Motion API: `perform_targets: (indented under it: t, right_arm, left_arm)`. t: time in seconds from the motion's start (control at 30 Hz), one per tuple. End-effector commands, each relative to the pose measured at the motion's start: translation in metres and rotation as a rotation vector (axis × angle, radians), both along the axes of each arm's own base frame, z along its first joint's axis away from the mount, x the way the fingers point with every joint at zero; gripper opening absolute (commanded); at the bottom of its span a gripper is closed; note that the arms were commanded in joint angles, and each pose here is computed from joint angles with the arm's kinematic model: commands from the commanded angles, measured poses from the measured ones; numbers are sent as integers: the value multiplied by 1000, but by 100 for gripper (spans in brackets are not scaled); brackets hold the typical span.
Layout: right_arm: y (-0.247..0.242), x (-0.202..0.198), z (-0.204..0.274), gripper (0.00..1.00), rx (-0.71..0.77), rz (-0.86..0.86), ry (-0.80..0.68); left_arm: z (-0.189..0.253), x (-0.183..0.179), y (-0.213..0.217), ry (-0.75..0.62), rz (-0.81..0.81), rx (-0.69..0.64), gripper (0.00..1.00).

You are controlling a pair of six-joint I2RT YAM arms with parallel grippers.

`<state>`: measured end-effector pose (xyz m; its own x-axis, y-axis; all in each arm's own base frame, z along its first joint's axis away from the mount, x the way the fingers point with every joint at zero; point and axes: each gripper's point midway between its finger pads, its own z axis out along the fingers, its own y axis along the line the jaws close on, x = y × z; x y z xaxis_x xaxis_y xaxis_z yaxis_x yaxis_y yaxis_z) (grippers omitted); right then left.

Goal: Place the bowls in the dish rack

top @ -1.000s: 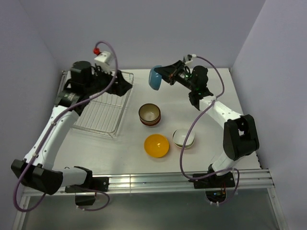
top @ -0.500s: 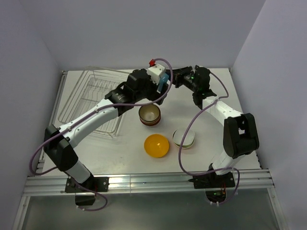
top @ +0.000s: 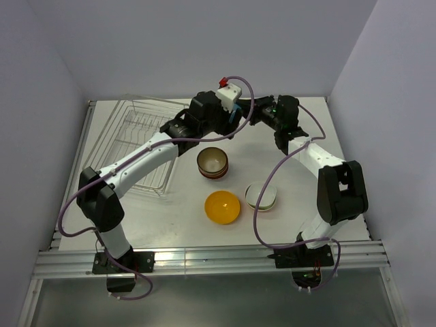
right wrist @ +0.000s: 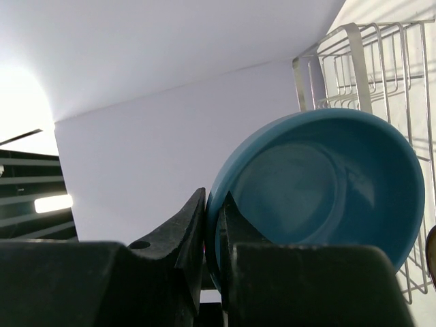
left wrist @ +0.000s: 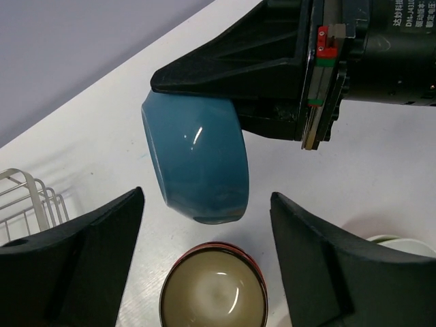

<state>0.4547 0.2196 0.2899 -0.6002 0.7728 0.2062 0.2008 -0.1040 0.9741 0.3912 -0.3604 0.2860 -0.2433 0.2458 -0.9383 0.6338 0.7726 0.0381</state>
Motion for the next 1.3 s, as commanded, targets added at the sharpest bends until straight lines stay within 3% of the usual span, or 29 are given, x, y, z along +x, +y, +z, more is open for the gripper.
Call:
perform_targets:
  t: [0.0, 0.13, 0.3, 0.5, 0.57, 0.67, 0.7, 0.87, 0.9, 1.07, 1.13, 1.17, 1.27]
  right_arm:
    - [1, 0, 21, 0, 24, -1, -50]
    - [4, -2, 15, 0, 10, 9, -35]
    - [9, -3, 10, 0, 9, 21, -23]
    - [13, -5, 8, 0, 9, 34, -15]
    - [14, -6, 7, 0, 7, 37, -11]
    - [15, -6, 4, 0, 3, 40, -6]
    - [15, -6, 3, 0, 3, 40, -4]
    - [20, -5, 0, 0, 15, 60, 9]
    - [22, -5, 0, 0, 15, 63, 9]
    - [25, -5, 0, 0, 14, 72, 10]
    - [24, -4, -2, 10, 11, 69, 15]
    - [24, -5, -2, 25, 11, 71, 15]
    - [25, -5, -4, 46, 8, 74, 23]
  left_arm:
    - [19, 6, -5, -31, -3, -34, 77]
    - [13, 10, -5, -8, -8, -44, 72]
    - [7, 15, -5, 7, -9, -31, 79]
    - [1, 20, -6, 19, -4, -29, 78]
    - [-1, 21, -5, 28, -4, -35, 73]
    - [1, 22, -4, 33, -14, -52, 56]
    - [2, 21, -3, 35, -16, -56, 44]
    - [5, 14, -5, 58, -58, -87, 13]
    - [5, 14, -4, 61, -59, -90, 2]
    - [4, 15, 0, 83, -48, -113, 0]
    - [6, 15, 2, 80, -44, -120, 0]
    - [4, 15, 1, 83, -44, -116, 0]
    - [5, 18, 4, 81, -25, -117, 0]
